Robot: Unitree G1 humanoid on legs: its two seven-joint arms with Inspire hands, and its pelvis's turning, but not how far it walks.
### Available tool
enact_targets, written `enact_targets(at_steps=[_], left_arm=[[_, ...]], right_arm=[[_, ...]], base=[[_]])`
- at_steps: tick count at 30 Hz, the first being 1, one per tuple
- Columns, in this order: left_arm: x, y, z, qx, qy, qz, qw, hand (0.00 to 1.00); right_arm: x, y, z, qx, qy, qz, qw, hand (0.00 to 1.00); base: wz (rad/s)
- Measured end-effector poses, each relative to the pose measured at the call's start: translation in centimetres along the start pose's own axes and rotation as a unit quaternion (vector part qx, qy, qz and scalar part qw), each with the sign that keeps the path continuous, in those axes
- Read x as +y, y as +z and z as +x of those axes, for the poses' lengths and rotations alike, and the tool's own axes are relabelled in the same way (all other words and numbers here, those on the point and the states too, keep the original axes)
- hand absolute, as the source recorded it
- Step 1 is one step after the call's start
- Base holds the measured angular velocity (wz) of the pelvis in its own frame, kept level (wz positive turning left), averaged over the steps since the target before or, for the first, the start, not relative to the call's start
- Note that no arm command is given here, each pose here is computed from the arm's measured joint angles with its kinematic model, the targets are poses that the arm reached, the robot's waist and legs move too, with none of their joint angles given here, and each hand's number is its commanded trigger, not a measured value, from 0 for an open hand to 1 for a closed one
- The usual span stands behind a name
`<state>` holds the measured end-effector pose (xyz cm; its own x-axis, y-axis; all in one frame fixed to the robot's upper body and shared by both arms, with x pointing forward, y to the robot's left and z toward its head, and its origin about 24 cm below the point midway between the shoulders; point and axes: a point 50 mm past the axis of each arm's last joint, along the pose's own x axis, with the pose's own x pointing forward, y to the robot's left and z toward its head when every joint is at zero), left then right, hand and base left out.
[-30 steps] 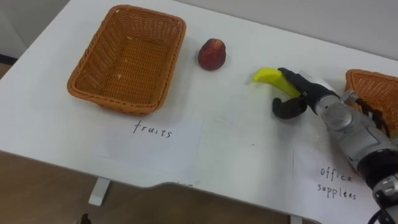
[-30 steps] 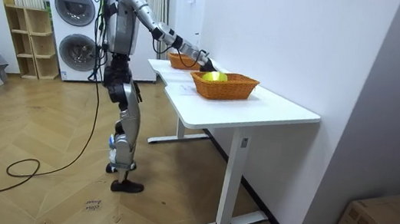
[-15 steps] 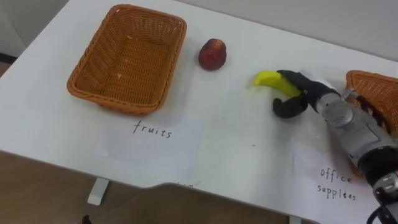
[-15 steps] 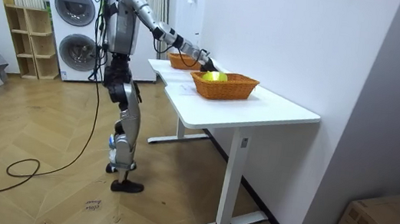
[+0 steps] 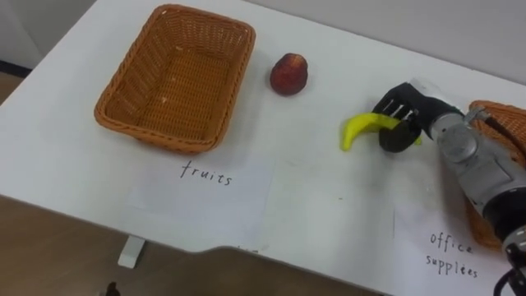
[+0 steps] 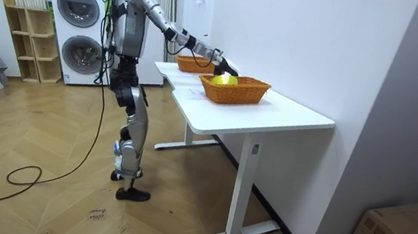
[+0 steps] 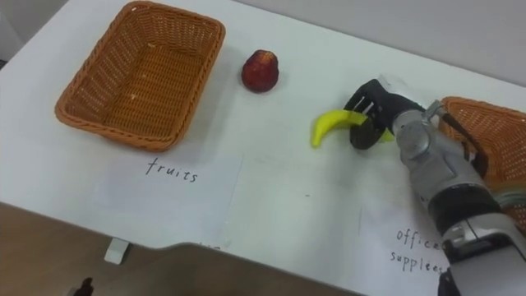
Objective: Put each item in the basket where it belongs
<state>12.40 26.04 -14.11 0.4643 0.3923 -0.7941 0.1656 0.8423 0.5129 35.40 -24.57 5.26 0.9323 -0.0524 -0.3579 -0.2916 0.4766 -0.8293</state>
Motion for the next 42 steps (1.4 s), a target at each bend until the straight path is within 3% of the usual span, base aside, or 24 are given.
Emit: enact_targets(at_steps=[16, 25, 31, 36, 42], left_arm=[[0.1, -0.4, -0.1, 0.005, 0.006, -0.006, 1.0, 0.0], [0.0, -1.3, -0.4, 0.007, 0.004, -0.029, 1.0, 0.0], [-0.2, -2.8, -0.7, 0.026, 0.008, -0.04, 0.999, 0.0], [-0.4, -3.3, -1.1, 0.026, 0.012, -0.051, 0.998, 0.0], [-1.5, -3.4, -1.5, 0.027, 0.002, -0.065, 0.998, 0.0]], right_arm=[[0.3, 0.7, -0.4, -0.022, 0.012, 0.025, 0.999, 1.0], [1.0, 4.1, -1.9, -0.116, 0.017, -0.003, 0.993, 1.0], [0.2, 6.0, -2.6, -0.163, -0.002, -0.004, 0.987, 1.0], [-2.1, 7.8, -3.8, -0.209, -0.052, 0.007, 0.976, 1.0], [-3.2, 8.1, -4.3, -0.221, -0.072, 0.017, 0.972, 1.0]], base=[[-0.01], [0.0], [0.07], [-0.03], [-0.01]])
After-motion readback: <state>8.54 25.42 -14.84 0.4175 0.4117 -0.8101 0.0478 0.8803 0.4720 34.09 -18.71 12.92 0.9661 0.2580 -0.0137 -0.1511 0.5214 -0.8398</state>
